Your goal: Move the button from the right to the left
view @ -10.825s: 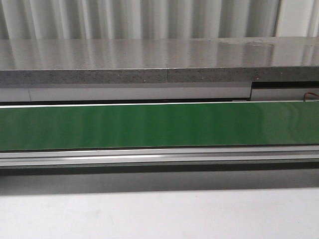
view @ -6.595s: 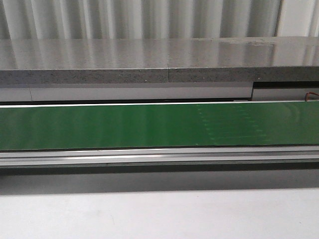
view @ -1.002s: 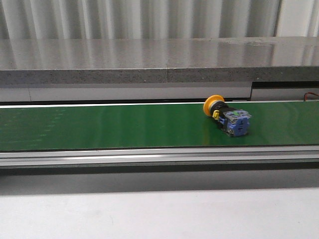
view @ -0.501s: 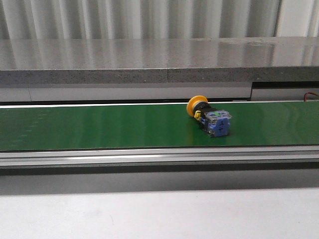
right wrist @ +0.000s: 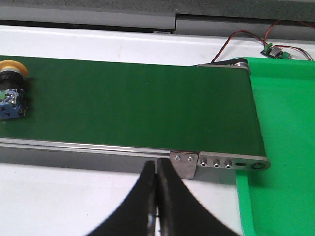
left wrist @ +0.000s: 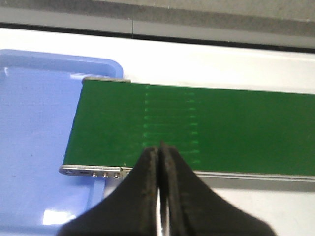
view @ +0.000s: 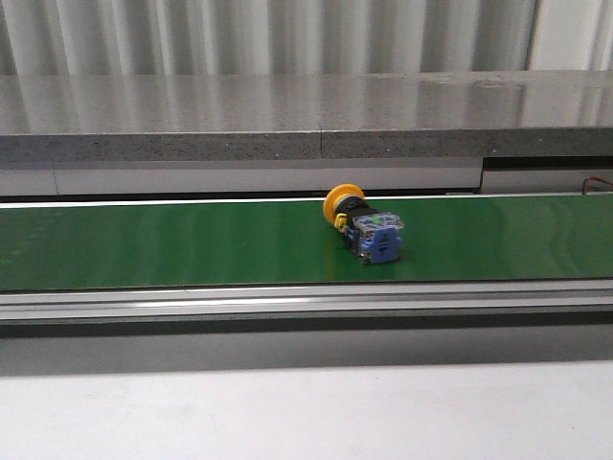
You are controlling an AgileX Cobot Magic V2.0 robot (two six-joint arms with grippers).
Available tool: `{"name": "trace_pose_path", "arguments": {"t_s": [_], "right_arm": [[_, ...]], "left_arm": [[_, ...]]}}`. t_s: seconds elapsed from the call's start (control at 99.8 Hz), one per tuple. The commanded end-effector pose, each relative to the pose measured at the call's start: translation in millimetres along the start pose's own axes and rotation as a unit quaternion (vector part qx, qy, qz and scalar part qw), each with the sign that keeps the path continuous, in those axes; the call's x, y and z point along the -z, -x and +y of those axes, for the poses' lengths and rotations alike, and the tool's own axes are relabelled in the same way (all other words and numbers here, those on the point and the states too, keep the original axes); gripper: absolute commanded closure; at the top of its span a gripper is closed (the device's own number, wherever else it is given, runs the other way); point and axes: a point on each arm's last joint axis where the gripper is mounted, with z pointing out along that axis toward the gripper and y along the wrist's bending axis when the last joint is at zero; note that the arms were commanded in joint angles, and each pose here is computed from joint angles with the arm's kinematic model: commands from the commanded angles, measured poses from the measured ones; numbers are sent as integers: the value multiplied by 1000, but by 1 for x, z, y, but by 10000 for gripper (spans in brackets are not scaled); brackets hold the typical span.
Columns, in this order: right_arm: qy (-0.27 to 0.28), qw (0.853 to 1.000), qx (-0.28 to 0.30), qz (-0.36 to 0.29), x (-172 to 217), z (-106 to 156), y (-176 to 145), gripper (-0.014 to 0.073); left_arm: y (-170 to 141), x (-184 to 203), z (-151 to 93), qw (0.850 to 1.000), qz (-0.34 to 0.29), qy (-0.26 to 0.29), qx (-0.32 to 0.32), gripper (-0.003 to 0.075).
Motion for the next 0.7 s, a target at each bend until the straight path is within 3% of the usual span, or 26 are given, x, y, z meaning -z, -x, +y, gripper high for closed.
{"name": "trace_pose_path", "arguments": {"t_s": [0.0, 0.2, 0.271, 0.371, 0.491, 0.561, 0.601, 0.692], "right_arm": [[-9, 999, -5, -39, 4, -1, 12, 662], [-9, 999, -5, -39, 4, -1, 12, 662], [-9, 999, -5, -39, 4, -1, 12, 662], [-9, 999, -5, -39, 4, -1, 12, 662], [-9, 999, -5, -39, 4, -1, 12, 662], [-9, 999, -5, -39, 4, -1, 12, 662], [-9, 999, -5, -39, 4, -1, 12, 662], [-9, 999, -5, -39, 4, -1, 12, 662]], "left_arm": [[15, -2, -3, 1000, -24, -10, 5, 740], [16, -12, -3, 1000, -3, -8, 5, 738], [16, -13, -3, 1000, -2, -8, 5, 702], [16, -13, -3, 1000, -2, -8, 5, 539], [17, -13, -3, 1000, -4, -9, 6, 171], [16, -14, -4, 1000, -9, -13, 9, 21], [17, -15, -5, 1000, -15, -16, 12, 0], [18, -15, -6, 999, -19, -26, 22, 60]]}}
